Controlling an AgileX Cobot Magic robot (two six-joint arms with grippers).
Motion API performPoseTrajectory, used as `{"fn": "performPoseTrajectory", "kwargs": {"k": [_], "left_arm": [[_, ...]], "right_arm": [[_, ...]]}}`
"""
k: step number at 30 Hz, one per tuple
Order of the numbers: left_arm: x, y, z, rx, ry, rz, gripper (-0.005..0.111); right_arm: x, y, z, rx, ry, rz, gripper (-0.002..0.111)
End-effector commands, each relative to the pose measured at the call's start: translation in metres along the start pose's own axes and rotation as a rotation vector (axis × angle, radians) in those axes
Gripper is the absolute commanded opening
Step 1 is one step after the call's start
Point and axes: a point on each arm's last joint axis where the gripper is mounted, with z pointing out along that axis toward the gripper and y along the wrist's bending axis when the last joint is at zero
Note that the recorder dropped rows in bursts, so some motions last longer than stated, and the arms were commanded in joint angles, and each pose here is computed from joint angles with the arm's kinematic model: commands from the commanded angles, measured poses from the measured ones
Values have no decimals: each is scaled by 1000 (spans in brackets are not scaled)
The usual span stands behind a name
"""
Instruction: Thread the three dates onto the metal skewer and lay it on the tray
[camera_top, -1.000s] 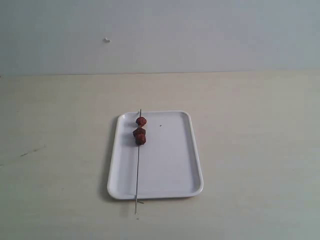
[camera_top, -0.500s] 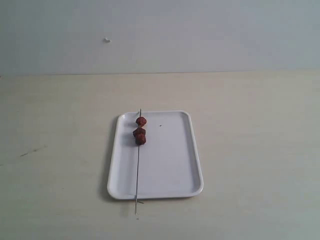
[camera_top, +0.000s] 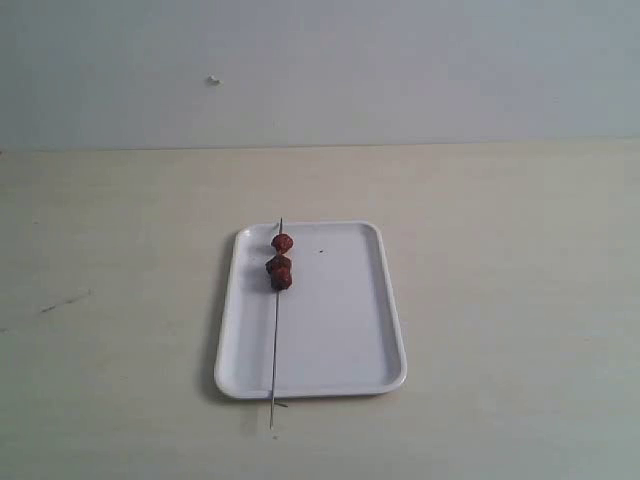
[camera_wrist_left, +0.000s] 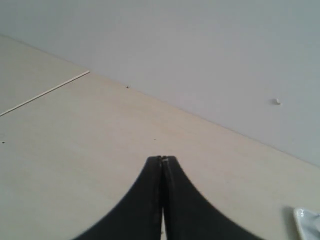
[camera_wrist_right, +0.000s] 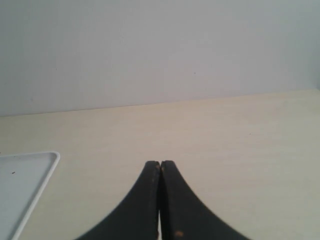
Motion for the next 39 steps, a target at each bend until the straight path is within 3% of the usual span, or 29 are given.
{"fn": "performPoseTrajectory", "kwargs": {"k": [1, 19, 29, 39], "left_arm": [[15, 5, 3, 17, -38, -7, 0], [23, 10, -10, -17, -17, 90, 0], [27, 5, -10, 102, 40, 172, 0], [34, 11, -10, 49, 129, 186, 0]], "right_arm": [[1, 0, 0, 6, -7, -9, 0], [1, 0, 0, 6, -7, -9, 0], [1, 0, 0, 6, -7, -9, 0], [1, 0, 0, 6, -7, -9, 0]]}}
